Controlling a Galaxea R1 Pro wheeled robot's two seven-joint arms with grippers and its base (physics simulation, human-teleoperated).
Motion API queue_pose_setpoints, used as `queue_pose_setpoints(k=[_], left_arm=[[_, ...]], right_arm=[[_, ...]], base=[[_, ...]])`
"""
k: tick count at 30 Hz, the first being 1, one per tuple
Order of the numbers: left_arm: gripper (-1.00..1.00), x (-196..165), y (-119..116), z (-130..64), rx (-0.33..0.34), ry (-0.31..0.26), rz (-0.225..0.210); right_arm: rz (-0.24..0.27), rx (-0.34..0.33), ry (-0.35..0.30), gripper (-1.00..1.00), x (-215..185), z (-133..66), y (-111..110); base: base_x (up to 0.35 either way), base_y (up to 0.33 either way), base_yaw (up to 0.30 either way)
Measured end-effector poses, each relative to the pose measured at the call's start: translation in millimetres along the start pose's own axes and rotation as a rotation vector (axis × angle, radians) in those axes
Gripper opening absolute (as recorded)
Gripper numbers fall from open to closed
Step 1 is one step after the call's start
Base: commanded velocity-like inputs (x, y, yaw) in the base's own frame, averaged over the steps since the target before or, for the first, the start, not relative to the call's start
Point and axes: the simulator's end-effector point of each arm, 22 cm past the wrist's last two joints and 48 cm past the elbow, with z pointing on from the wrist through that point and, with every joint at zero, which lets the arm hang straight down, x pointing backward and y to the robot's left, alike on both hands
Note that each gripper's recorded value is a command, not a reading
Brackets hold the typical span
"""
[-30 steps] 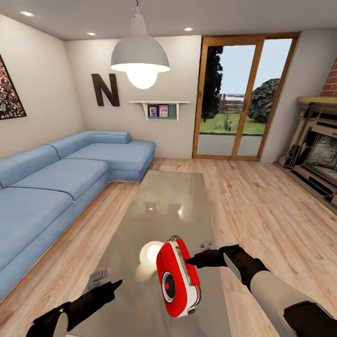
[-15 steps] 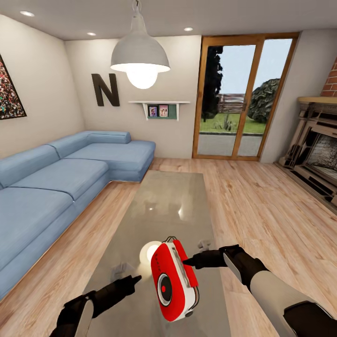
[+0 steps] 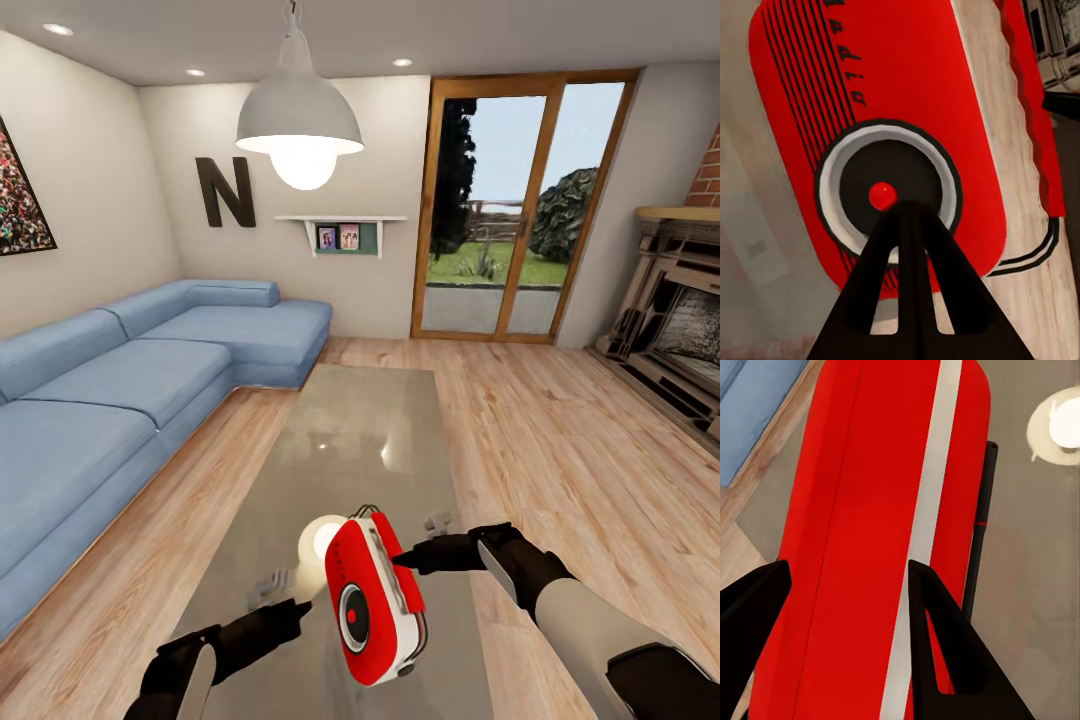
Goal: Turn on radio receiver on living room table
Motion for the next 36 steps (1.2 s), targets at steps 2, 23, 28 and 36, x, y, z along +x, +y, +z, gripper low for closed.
queue_pose_setpoints(k=[2, 23, 28, 36], left_arm=[[-1.00, 0, 0, 0.1, -0.002, 0.000, 0.000], [-1.00, -12, -1, 25.9, 0.006, 0.032, -0.020], [-1.00, -12, 19, 28.6, -0.081, 0.038, -0.024], [-1.00, -11, 24, 31.4, -0.099, 0.048, -0.029]], right_arm=[[0.001, 0.002, -0.001, -1.00, 0, -1.2, -2], [0.002, -0.001, 0.000, -1.00, 0, -1.9, -2], [0.002, -0.004, 0.000, -1.00, 1, -1.9, -1], [0.001, -0.008, 0.000, -1.00, 0, -1.9, 0]], base=[[0.000, 0.000, 0.000], [0.000, 0.000, 0.000], [0.000, 0.000, 0.000], [0.000, 0.000, 0.000]])
